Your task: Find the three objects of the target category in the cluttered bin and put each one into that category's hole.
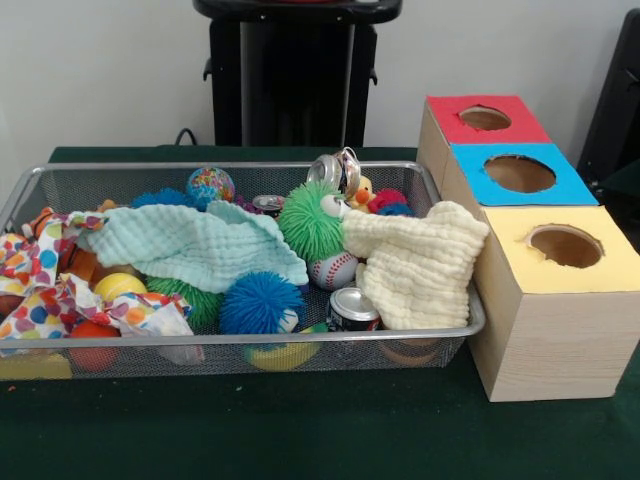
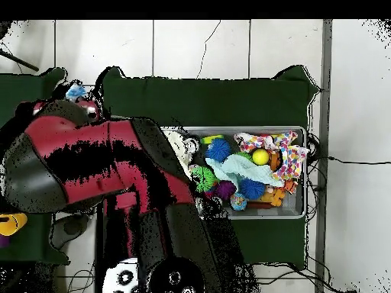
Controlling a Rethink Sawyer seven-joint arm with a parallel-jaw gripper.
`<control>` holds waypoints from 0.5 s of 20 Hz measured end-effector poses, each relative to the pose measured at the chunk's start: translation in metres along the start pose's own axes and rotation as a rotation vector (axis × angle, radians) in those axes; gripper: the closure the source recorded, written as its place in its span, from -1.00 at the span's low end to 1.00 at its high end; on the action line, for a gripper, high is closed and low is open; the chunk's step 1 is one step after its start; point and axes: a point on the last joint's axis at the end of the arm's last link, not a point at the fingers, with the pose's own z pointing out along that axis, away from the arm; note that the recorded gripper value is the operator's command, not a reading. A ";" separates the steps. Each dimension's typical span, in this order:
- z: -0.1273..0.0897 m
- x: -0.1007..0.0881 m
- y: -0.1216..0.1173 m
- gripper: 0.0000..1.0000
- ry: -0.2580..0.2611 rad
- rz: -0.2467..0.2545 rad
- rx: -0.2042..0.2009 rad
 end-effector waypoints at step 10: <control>0.017 0.021 0.121 1.00 -0.023 -0.127 -0.010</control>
